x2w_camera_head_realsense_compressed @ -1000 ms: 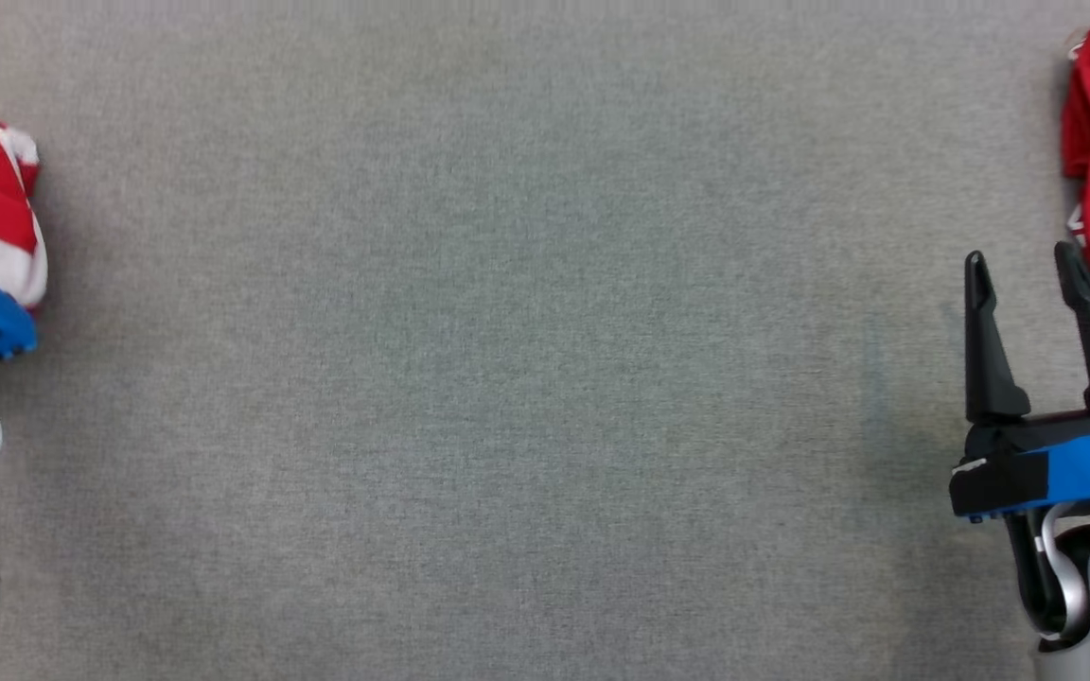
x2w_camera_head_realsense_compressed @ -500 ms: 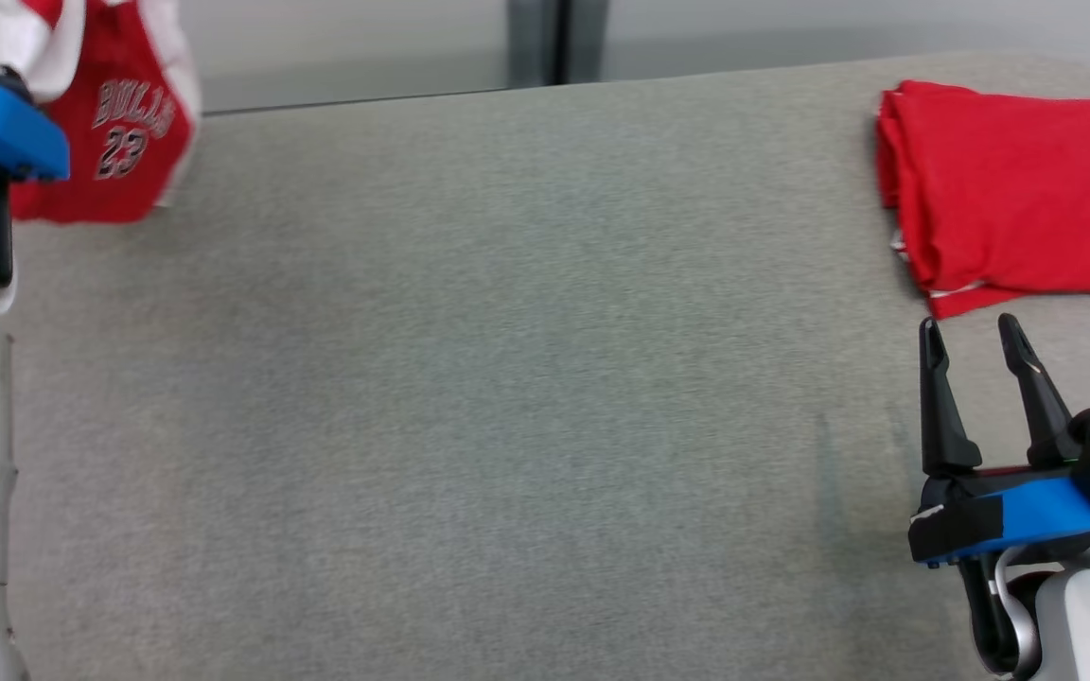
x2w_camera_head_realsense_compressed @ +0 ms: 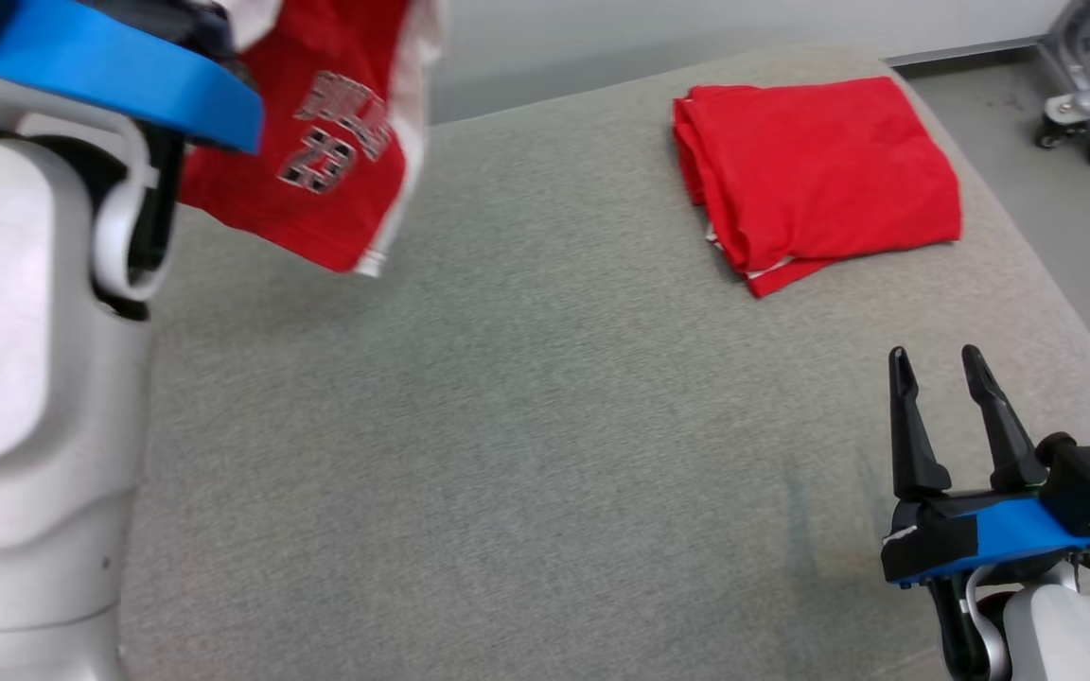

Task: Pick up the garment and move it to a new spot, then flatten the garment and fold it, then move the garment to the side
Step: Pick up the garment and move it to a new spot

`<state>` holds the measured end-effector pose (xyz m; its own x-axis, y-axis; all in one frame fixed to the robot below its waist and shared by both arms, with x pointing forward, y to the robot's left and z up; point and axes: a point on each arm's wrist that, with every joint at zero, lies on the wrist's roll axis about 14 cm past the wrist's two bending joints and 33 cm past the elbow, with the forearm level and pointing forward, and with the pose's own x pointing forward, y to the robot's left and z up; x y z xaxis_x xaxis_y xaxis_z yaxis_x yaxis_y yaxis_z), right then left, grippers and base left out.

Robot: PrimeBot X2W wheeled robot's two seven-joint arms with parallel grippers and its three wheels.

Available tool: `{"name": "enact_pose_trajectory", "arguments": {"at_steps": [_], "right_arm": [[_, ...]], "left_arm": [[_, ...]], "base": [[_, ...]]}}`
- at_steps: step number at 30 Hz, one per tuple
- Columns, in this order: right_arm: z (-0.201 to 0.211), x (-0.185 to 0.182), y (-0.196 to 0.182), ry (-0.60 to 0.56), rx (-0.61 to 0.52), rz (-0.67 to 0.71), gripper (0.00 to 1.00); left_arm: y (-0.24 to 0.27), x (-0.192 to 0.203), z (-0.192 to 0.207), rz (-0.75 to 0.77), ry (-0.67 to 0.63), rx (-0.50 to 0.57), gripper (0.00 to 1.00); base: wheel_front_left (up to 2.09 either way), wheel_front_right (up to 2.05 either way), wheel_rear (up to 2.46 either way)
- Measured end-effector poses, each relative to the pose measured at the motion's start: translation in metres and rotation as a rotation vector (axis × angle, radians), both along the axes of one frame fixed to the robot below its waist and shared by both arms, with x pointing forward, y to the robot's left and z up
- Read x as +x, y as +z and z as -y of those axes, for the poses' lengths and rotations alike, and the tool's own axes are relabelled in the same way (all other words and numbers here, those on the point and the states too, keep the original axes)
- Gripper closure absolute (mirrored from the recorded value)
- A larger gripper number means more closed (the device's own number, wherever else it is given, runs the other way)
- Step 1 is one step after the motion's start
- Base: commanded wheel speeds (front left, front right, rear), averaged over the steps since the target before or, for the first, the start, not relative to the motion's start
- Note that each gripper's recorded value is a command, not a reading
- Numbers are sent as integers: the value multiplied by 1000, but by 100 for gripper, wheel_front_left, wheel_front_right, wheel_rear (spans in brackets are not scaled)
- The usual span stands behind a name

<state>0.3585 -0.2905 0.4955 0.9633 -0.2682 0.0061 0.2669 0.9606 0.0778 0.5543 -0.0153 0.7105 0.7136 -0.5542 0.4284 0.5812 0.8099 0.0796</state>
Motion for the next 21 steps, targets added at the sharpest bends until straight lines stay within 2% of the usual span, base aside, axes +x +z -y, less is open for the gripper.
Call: {"name": "enact_pose_trajectory", "arguments": {"at_steps": [7,14,21], "right_arm": [[7,-12,-1,-30,12,5,0],[-5,-2,-5,10,22,3,0],[-20,11,-10,58,32,-4,0]], "left_arm": [[-34,-23,36,-87,-93,1,100],[-127,-47,35,-303,-99,48,100],[-224,-89,21,-534,-84,113,100]], "base": [[0,0,0],[0,0,0],[0,0,0]]}}
